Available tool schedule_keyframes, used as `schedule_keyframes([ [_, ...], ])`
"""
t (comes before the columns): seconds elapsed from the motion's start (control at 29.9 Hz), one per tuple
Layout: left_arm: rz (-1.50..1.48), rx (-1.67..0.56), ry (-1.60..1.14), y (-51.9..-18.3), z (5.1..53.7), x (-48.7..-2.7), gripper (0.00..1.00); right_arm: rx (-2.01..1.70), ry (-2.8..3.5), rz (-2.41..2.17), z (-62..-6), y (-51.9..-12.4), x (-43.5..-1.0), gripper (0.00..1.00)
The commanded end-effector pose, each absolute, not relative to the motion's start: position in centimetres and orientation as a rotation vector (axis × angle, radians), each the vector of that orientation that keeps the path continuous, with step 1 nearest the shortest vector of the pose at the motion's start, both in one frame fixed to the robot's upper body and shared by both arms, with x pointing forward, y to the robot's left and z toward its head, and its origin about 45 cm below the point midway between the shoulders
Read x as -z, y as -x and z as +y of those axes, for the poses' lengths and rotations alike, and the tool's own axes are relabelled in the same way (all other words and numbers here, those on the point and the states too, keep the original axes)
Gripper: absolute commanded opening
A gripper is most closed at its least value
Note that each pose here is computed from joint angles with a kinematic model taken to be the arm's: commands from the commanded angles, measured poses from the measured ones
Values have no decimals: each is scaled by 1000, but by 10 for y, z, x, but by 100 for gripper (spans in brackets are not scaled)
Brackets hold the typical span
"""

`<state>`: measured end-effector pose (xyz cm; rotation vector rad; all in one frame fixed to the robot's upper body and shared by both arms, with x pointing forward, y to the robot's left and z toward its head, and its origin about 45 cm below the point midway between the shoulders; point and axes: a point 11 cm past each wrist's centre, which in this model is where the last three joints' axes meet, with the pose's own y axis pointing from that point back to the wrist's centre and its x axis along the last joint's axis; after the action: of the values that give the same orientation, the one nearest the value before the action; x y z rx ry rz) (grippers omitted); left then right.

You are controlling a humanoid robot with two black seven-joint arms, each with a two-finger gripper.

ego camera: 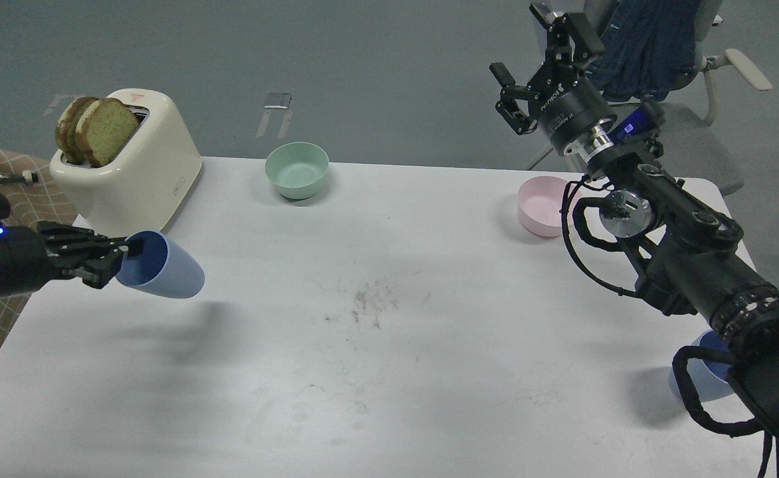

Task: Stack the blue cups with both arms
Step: 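Carry the blue cup to the table center and set it upright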

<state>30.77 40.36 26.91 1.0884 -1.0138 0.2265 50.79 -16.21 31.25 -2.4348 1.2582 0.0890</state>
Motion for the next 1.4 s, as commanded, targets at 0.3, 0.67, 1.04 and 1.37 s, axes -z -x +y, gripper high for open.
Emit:
schedule_keyframes([
  [0.3, -1105, 67, -774, -358, 215, -259, 0, 169, 2538, 1089, -110, -516, -398, 100],
  [0.67, -1146, 255, -809, -368, 146, -234, 0, 169, 2536, 1116, -115, -519, -396, 100],
  [1.04, -1264, 339, -847, -377, 112, -228, 0, 142, 2534, 1134, -119, -519, -386, 100],
  [1.37, -1291, 415, -908, -375, 116, -214, 0, 120, 2535, 1144, -121, -518, -377, 100],
])
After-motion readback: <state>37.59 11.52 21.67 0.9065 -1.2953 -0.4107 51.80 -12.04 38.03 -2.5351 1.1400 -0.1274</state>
